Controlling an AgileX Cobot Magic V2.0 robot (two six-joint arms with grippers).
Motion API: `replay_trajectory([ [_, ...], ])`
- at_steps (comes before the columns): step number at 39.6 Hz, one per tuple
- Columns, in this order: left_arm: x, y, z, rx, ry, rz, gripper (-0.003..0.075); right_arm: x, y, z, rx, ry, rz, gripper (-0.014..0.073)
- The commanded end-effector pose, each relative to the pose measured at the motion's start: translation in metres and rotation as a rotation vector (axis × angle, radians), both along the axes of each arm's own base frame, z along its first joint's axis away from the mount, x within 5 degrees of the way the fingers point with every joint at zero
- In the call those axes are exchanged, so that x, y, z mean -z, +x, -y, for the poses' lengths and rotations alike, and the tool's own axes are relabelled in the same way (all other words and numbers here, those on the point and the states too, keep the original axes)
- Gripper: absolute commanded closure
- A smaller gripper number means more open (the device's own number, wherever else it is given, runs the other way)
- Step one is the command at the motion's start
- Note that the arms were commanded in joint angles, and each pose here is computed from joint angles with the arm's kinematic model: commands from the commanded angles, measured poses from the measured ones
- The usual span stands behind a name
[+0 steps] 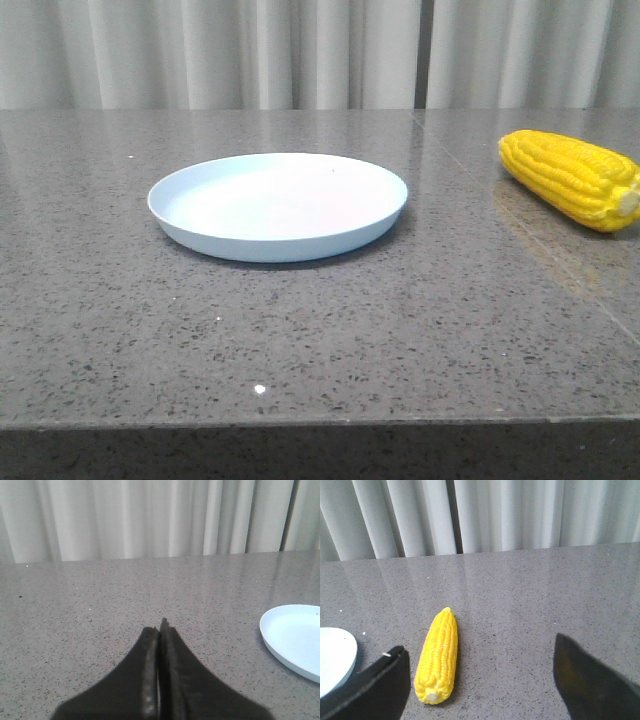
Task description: Place corn on plate with both arms
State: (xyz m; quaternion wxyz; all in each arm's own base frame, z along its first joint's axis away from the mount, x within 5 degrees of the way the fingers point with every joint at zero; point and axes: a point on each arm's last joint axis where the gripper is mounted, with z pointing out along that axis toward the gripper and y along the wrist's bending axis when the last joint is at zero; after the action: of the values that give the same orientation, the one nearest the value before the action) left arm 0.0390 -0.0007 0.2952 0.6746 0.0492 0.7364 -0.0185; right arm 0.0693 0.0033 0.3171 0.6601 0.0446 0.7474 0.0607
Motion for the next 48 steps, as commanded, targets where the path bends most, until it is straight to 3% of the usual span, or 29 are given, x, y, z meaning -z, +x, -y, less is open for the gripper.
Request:
replay_trajectory([
  [1,-0.012,-0.001,0.001,0.013,-0.008,0.089,0.0741,-0.017,0.001,0.001,0.015,-0.02,0.098,-0.0015],
  [12,-0.012,-0.001,0.001,0.013,-0.008,0.091,0.0741,-0.022,0.001,0.001,0.016,-0.02,0.113,-0.0015],
  [16,-0.012,-0.001,0.001,0.013,-0.008,0.091,0.0741,-0.028,0.013,0.001,0.008,-0.02,0.034,-0.0015],
  [22,-0.012,-0.001,0.001,0.013,-0.008,0.091,0.0741,-0.039,0.058,0.001,-0.002,-0.018,-0.141,-0.0015],
  [32,-0.012,-0.001,0.001,0.013,-0.008,0.091,0.0741,-0.035,0.137,0.0,-0.035,-0.015,-0.482,-0.0015],
  [42,-0.012,-0.001,0.001,0.014,-0.008,0.093,0.0741,-0.019,0.204,-0.033,-0.165,-0.046,-0.669,-0.0015],
  [48,-0.012,-0.001,0.001,0.014,-0.008,0.093,0.0741,-0.006,0.235,-0.046,-0.199,-0.019,-0.745,-0.0015],
])
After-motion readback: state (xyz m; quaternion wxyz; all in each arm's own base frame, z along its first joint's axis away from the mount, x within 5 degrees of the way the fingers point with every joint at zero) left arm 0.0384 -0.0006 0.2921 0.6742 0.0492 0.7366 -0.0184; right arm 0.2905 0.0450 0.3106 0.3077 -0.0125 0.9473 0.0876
